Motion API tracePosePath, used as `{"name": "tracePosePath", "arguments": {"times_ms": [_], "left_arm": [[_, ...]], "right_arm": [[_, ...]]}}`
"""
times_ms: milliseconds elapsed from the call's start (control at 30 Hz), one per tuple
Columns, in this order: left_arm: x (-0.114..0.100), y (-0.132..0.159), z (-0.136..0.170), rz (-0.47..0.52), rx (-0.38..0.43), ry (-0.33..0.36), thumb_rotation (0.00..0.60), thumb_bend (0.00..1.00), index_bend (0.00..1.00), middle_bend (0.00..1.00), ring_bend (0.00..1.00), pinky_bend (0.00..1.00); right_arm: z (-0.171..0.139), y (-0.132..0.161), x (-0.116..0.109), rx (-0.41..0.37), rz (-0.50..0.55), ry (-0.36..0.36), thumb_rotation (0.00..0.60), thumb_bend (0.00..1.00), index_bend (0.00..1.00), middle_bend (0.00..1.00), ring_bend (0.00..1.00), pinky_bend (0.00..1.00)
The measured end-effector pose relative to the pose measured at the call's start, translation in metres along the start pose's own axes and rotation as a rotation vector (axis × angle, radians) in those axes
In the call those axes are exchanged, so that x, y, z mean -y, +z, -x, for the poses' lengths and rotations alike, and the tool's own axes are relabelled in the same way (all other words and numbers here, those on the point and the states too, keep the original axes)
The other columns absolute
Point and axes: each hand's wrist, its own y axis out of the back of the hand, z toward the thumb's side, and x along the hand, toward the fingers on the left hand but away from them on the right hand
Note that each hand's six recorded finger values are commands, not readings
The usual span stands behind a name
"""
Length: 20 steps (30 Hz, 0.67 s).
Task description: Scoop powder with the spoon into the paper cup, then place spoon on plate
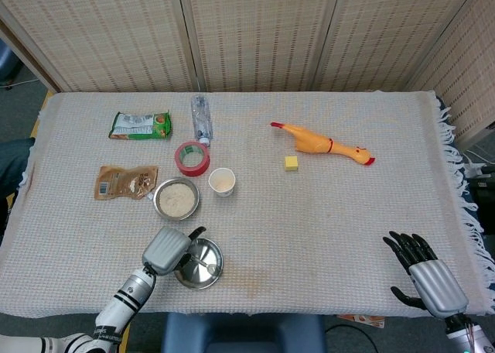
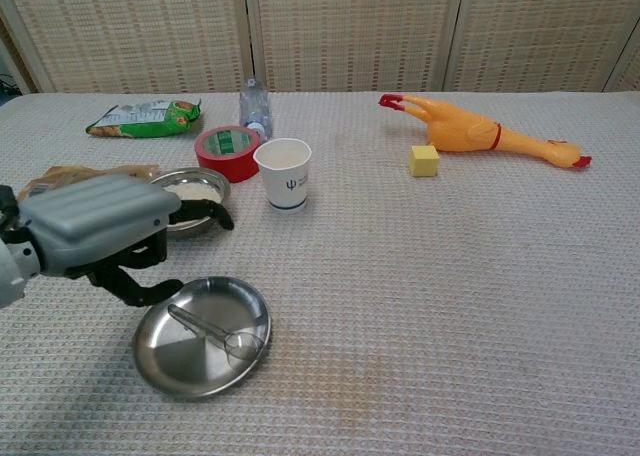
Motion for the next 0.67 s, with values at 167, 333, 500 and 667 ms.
{"name": "tracePosePath", "arguments": {"times_ms": [167, 333, 500, 667], "left_arm": [[-0.025, -0.023, 0.025, 0.149, -0.028, 0.081, 0.600, 0.38, 0.04, 0.58, 0.52, 0.66], [-0.033, -0.063, 0.068, 0.341, -0.085, 0.134, 0.600, 0.38, 0.00, 0.14, 0.08, 0.30], [-0.027, -0.116, 0.134, 0.494, -0.225, 0.227, 0.600, 0.38, 0.00, 0.00, 0.00, 0.20], [-0.037, -0.143, 0.180, 0.393, -0.264, 0.315, 0.600, 0.38, 0.00, 0.00, 0.00, 0.16]], "right_arm": [[0.000, 0.000, -0.009, -0.006, 0.003, -0.083, 0.600, 0.15, 0.00, 0.00, 0.00, 0.00], [-0.001, 0.000, -0.008, -0.002, -0.011, -0.117, 0.600, 0.15, 0.00, 0.00, 0.00, 0.00], [0.001, -0.001, -0.006, 0.006, -0.023, -0.110, 0.600, 0.15, 0.00, 0.00, 0.00, 0.00], [0.002, 0.005, -0.001, -0.006, -0.038, -0.095, 0.600, 0.15, 0.00, 0.00, 0.00, 0.00]]}}
